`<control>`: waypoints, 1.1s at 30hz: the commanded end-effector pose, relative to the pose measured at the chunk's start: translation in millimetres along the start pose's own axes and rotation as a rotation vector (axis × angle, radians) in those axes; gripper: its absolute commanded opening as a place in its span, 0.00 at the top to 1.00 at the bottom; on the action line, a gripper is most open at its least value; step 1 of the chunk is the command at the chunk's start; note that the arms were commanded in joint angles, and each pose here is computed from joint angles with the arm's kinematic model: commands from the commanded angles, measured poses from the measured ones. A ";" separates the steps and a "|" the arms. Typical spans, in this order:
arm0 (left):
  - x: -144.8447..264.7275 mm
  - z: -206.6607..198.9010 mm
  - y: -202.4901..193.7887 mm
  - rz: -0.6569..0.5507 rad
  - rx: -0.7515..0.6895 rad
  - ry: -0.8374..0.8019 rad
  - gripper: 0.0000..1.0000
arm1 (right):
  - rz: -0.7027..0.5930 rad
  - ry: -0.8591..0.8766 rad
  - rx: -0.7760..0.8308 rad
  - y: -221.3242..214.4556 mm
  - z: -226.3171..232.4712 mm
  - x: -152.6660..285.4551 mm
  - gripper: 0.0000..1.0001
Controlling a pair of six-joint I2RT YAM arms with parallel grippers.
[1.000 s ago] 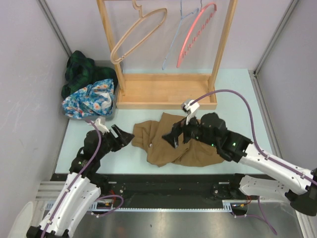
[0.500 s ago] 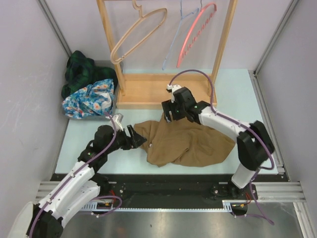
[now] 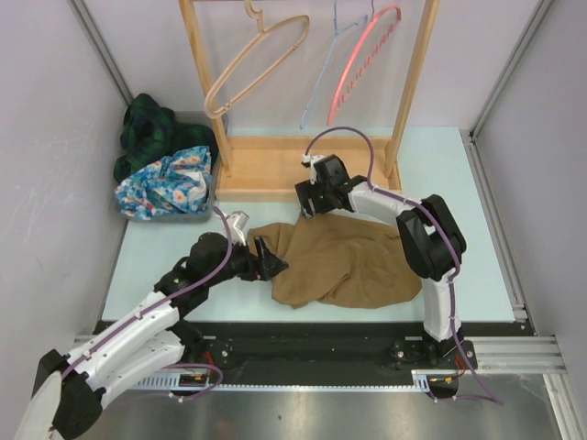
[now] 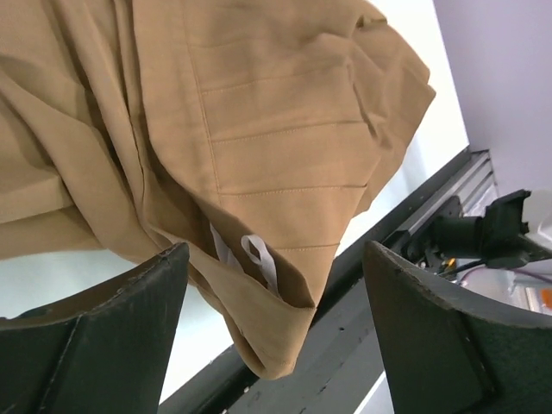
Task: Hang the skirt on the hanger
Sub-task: Flatten the skirt
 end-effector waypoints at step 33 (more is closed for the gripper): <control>-9.8 31.1 -49.3 0.117 -0.049 0.167 0.50 | -0.239 -0.084 -0.071 22.6 11.2 106.7 1.00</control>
Point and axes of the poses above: each gripper's point midway between its finger pads, its own x axis back along the fingers, its own z axis along the line the jaws close on, y = z × x, the point moved 7 cm from there along x, back along the fingers, and after that the axes turned 10 degrees about -x, right-handed, at the moved point
